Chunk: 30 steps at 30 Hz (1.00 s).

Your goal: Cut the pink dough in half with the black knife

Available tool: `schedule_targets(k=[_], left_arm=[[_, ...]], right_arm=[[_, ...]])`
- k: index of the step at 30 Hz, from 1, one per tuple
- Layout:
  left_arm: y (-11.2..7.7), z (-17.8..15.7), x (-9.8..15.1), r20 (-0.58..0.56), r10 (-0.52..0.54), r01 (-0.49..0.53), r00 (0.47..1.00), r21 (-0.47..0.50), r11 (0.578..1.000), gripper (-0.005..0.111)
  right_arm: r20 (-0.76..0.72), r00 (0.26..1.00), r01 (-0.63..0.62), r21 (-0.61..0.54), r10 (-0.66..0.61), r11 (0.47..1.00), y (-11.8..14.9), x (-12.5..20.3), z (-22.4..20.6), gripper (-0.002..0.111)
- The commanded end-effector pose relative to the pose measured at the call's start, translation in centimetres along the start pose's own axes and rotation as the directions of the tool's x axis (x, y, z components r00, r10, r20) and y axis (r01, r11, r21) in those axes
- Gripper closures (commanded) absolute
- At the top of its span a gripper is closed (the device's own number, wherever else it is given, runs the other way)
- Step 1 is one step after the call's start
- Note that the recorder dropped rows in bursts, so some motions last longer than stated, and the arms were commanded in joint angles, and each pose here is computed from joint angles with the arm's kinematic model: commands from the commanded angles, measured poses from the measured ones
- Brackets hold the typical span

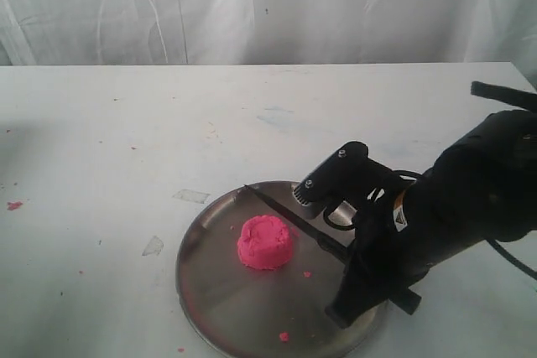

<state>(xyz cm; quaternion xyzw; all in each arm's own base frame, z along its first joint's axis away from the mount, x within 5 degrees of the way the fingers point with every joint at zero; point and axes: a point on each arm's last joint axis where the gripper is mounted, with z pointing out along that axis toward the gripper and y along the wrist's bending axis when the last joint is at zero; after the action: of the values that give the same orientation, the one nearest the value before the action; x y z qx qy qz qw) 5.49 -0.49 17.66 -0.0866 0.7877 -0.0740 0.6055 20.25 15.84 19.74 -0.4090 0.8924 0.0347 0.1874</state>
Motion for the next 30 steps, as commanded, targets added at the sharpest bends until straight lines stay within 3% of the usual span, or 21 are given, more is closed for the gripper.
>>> schedule_targets(k=[1,30], left_arm=[[0.0,0.0,0.1,0.002,-0.007,0.007,1.0,-0.001,1.0,0.107],[0.0,0.0,0.1,0.002,-0.007,0.007,1.0,-0.001,1.0,0.107]], right_arm=[[0.003,1.0,0.025,-0.012,-0.025,1.0,0.8,-0.4,0.7,0.101],[-0.073,0.997,0.032,-0.03,-0.034,0.999,0.9,-1.3,4.3,0.101]])
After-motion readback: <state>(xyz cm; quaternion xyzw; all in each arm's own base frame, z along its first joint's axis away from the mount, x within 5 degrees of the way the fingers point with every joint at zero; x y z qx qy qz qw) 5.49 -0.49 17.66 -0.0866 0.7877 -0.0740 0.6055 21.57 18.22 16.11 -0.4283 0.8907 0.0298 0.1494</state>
